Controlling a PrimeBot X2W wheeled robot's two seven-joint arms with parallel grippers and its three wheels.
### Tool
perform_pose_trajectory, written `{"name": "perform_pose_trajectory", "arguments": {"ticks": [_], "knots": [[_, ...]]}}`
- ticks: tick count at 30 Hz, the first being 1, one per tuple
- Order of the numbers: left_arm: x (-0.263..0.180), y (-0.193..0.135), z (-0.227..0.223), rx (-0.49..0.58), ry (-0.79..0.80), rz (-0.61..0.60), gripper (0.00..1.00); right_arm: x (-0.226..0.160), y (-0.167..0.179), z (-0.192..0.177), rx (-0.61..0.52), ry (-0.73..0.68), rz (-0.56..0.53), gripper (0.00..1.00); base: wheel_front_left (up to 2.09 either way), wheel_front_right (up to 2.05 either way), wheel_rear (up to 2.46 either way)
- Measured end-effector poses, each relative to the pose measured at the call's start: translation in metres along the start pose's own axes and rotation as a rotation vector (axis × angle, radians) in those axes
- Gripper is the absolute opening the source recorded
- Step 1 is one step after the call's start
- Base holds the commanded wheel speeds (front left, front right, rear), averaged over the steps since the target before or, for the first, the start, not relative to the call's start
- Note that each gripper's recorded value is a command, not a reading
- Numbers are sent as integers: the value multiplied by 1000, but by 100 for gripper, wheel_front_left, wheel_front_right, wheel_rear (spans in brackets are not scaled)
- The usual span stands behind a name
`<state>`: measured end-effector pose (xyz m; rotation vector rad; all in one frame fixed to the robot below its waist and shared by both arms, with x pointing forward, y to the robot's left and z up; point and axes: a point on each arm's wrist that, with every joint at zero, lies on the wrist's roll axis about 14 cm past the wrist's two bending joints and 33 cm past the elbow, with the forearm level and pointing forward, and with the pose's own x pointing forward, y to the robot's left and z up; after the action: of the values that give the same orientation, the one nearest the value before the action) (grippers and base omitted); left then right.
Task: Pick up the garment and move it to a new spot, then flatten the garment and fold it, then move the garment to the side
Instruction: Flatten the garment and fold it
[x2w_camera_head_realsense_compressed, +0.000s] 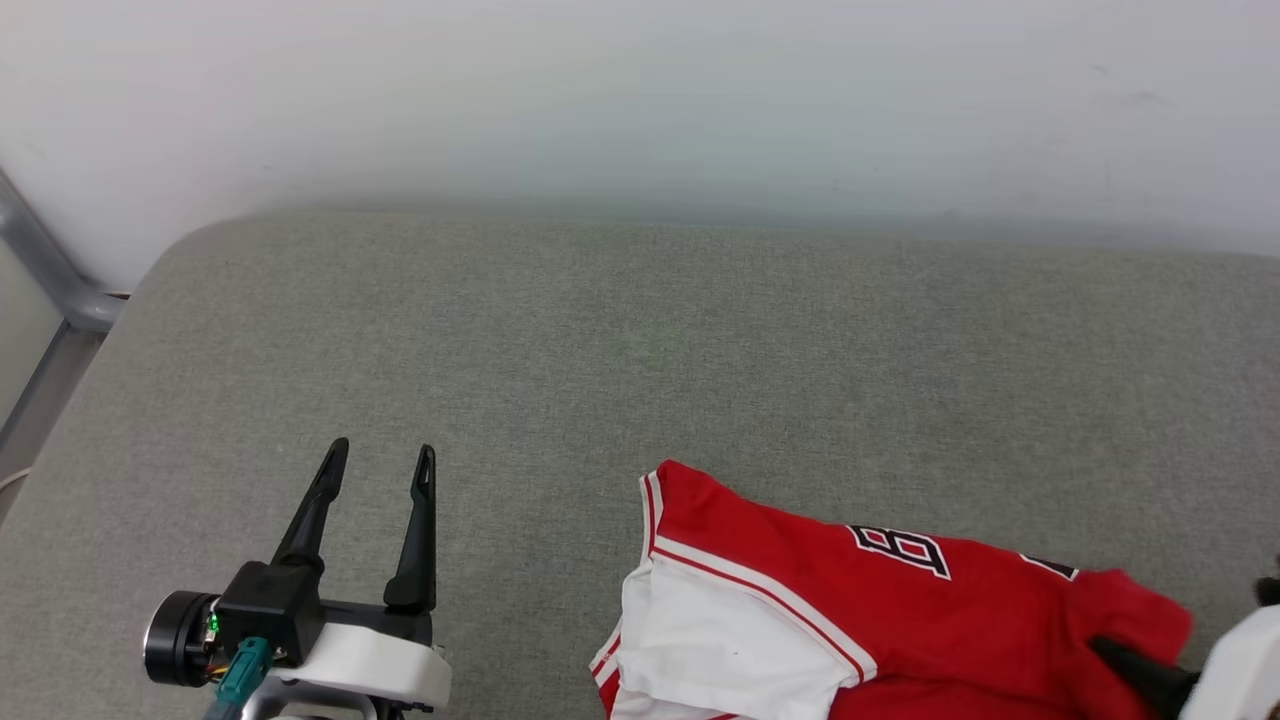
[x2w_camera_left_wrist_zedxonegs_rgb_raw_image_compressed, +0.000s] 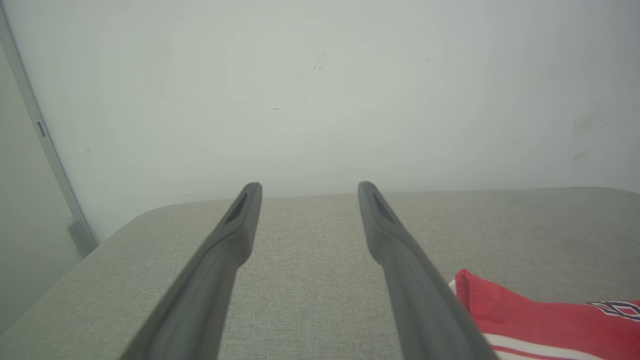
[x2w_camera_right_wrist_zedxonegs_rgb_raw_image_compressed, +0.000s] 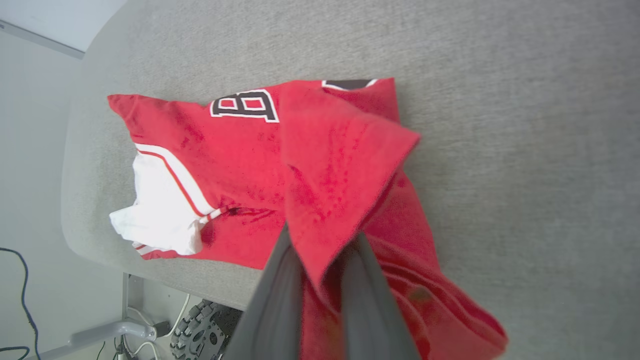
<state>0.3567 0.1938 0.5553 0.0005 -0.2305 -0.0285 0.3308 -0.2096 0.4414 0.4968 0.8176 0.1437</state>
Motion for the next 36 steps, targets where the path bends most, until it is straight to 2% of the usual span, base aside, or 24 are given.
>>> {"name": "perform_pose_trajectory", "arguments": {"ticks": [10,14,18,24,34,35,36], "knots": [[-6,10,-1,1,7,35,100,15,86,-17,9,68,266,0,0,0,0],[-10,16,0,7,7,53,100,25,121,-24,58,75,407,0,0,0,0],[-13,24,2,17,3,76,100,34,151,-35,80,87,499,0,0,0,0],[-18,33,5,25,-1,101,100,52,183,-51,71,110,556,0,0,0,0],[-21,33,2,25,8,105,100,84,192,-57,75,85,520,0,0,0,0],[-21,33,2,25,9,106,100,87,192,-57,63,80,510,14,0,0,0],[-21,33,1,24,11,106,100,90,193,-59,44,85,502,73,0,0,0]]}}
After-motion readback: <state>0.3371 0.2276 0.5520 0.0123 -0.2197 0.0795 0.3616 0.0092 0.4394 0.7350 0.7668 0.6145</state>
